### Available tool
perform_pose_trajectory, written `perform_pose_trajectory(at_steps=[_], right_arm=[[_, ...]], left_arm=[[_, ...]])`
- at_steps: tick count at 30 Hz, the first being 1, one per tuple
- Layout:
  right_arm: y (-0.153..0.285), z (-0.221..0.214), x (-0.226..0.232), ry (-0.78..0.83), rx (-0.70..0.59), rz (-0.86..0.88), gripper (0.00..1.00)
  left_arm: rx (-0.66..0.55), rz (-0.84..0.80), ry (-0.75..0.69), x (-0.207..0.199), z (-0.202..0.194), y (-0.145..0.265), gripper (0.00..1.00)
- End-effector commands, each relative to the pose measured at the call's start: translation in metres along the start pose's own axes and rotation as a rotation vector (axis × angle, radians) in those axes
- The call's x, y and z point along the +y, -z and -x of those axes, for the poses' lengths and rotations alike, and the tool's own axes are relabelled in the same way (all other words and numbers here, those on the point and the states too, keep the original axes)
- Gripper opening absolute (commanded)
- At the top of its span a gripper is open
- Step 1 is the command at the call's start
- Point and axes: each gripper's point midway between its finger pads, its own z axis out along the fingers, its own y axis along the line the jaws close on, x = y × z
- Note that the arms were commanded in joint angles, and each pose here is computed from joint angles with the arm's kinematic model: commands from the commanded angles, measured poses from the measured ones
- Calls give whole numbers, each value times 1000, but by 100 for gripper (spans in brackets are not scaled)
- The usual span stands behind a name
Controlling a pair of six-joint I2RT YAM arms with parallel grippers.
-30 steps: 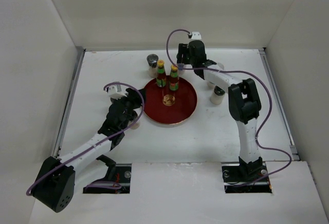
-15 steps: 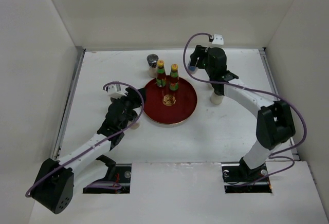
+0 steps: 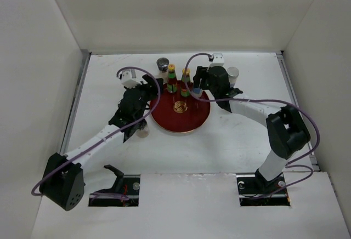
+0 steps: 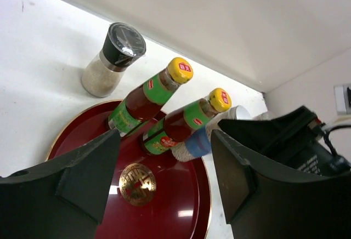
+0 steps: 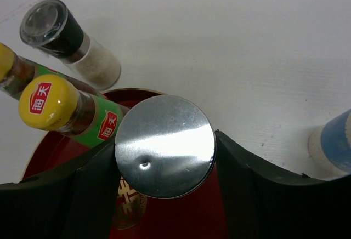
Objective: Organize the condiment bottles
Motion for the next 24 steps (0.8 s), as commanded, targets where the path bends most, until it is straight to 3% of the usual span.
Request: perform_pose_trajectory(at_steps=[1, 4, 16, 24], right_arm=[[0, 42, 15, -42, -161, 16, 60], [1, 30, 17, -32, -148, 4, 70], [31, 21, 16, -78, -165, -5, 95], [93, 17, -2, -130, -197, -26, 100]], left_arm=[[-11, 43, 4, -7, 16, -18, 67], [1, 119, -14, 4, 19, -37, 69], [85, 325, -71, 17, 32, -110, 79], [200, 440, -181, 23, 26, -155, 81]])
